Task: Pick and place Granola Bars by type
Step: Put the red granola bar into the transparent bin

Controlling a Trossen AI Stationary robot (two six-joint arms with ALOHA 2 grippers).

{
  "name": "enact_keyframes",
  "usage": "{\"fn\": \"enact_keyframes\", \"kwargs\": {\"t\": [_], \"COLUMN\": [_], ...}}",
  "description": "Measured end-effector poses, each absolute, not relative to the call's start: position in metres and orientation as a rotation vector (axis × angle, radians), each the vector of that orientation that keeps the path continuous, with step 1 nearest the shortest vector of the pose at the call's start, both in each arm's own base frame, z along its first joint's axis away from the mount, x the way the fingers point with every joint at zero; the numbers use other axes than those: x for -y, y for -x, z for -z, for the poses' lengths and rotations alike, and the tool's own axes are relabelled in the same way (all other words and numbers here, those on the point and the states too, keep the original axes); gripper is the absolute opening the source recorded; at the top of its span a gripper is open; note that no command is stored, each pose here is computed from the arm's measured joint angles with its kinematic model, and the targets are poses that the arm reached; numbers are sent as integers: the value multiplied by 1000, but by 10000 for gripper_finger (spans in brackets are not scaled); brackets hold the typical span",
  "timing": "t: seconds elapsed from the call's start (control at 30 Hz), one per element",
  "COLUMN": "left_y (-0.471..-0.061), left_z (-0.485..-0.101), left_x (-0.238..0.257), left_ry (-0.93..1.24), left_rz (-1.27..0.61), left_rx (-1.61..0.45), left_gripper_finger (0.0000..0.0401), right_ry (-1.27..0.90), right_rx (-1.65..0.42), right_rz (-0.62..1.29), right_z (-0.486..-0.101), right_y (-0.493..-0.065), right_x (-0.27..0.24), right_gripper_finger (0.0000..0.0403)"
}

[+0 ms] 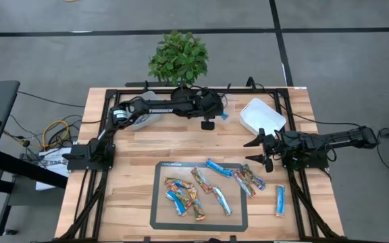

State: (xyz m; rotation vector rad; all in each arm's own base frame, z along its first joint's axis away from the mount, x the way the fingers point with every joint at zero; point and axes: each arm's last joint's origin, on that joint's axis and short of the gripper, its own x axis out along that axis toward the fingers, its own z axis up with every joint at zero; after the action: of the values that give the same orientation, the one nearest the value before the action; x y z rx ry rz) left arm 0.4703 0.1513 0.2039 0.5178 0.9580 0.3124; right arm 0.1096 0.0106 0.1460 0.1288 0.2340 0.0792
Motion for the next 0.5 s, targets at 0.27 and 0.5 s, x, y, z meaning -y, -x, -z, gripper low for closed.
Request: {"fn": "enact_keyframes", "kwargs": {"t": [0.27, 0.5], "left_y": [-475, -477], "left_z": [-200, -201], "left_x": [-146, -137], "left_ry": [-539, -577], "left_rz": [-403, -464], "left_rx": [-964, -975], "left_gripper_finger": [193, 232], "right_ry": [-129, -129], "right_rx": [-233, -234], "right_rz": [-79, -79], "right_z": [-146, -146], "right_y": [-110, -110], "right_x": [-11, -11], "right_gripper_finger": [256, 256]}}
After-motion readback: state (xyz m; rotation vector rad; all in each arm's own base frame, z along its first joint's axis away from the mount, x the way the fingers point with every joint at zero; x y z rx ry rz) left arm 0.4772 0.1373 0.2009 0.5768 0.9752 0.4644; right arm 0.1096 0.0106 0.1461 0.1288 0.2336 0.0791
